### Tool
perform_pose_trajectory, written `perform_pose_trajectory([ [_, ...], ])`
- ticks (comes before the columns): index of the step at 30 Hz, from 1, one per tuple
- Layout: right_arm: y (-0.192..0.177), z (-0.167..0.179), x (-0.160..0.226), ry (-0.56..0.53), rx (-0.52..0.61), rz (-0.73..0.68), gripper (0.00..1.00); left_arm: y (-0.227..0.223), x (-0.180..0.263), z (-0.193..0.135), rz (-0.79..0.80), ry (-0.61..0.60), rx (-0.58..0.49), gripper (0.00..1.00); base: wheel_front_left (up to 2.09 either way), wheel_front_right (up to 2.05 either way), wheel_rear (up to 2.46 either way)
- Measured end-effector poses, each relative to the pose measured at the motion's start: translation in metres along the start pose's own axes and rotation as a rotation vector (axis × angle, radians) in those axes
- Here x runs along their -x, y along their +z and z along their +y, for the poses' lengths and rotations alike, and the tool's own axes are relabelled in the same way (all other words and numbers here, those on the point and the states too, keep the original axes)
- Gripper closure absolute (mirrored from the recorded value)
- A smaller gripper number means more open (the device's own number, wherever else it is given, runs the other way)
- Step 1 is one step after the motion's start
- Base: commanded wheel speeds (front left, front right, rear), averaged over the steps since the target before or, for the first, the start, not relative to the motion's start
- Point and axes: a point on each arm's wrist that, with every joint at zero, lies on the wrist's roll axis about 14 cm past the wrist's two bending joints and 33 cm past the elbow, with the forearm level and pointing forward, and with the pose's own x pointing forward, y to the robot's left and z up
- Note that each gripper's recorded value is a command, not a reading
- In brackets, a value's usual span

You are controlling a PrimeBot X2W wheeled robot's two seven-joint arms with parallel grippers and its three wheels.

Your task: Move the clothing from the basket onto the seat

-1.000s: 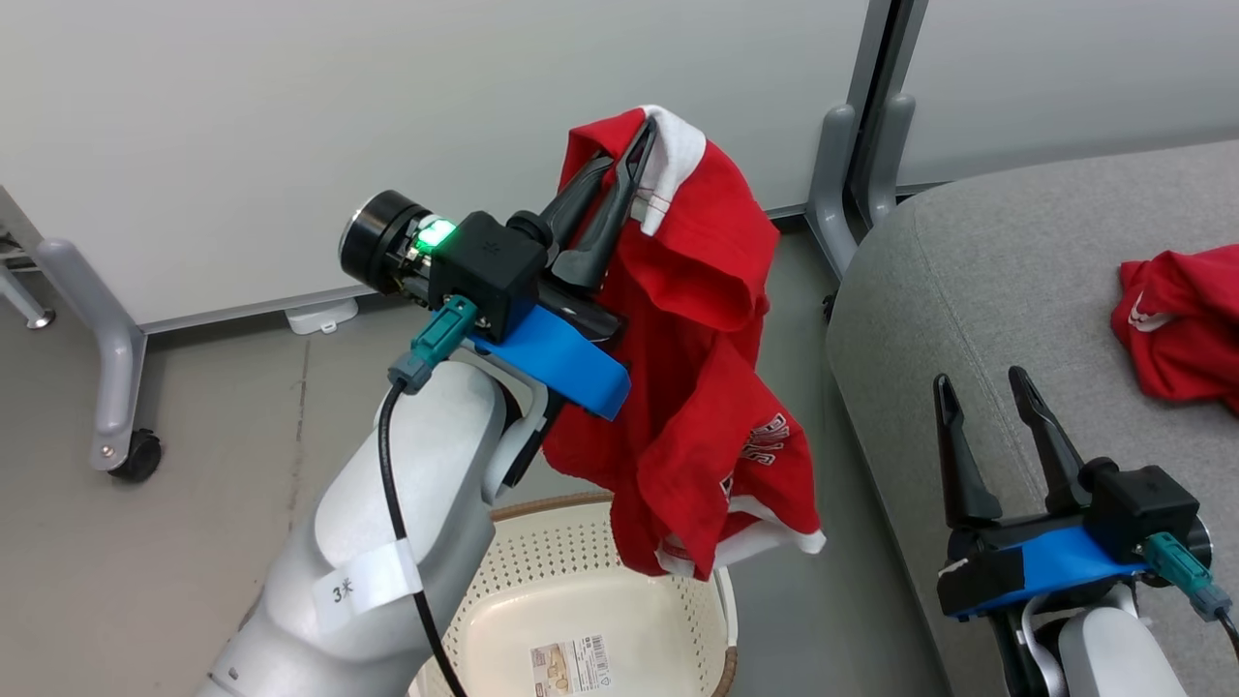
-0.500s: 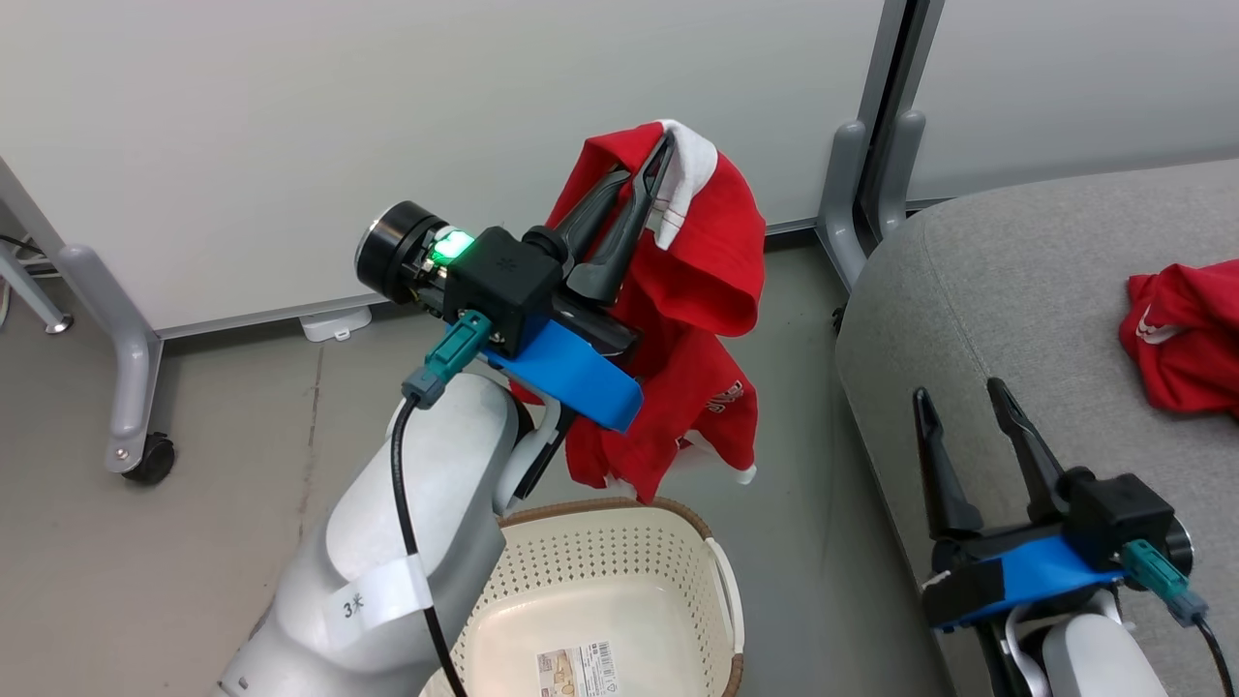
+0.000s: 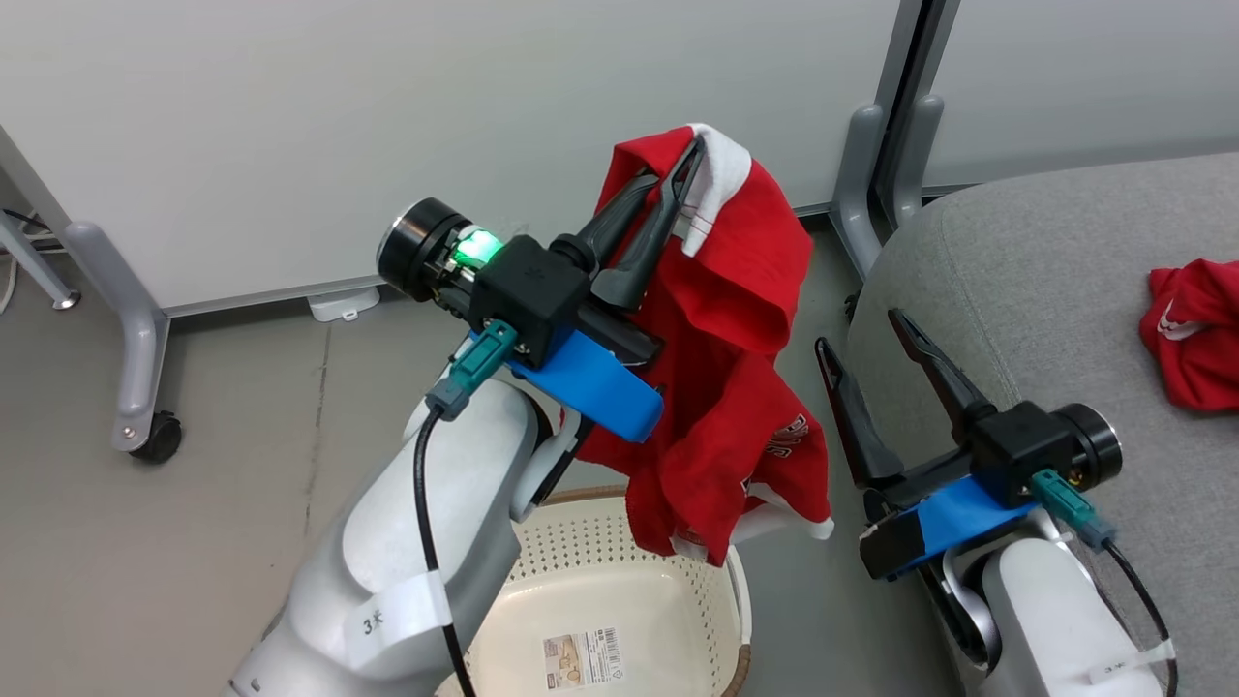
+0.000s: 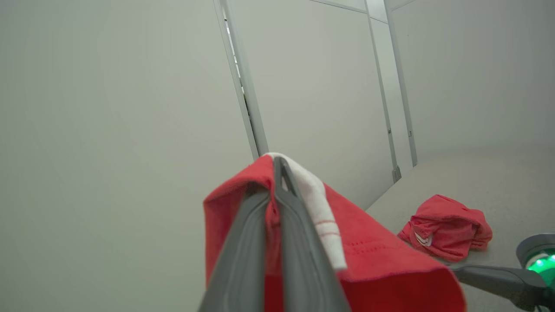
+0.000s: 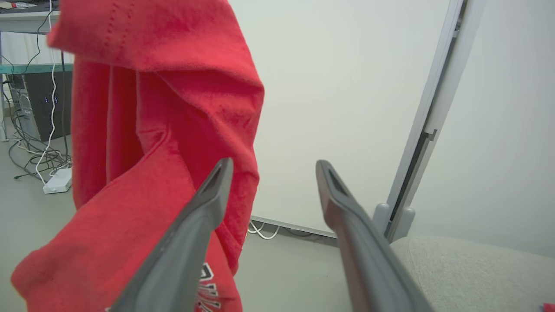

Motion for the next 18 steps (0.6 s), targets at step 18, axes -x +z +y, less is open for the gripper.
perform_pose_trajectory([
  [18, 0.014, 0.029, -0.048, 0.177, 0.149, -0.032, 0.00, -0.010, 0.002, -0.026, 0.020, -0.087, 0.007, 1.00, 0.00, 0.00, 0.00],
])
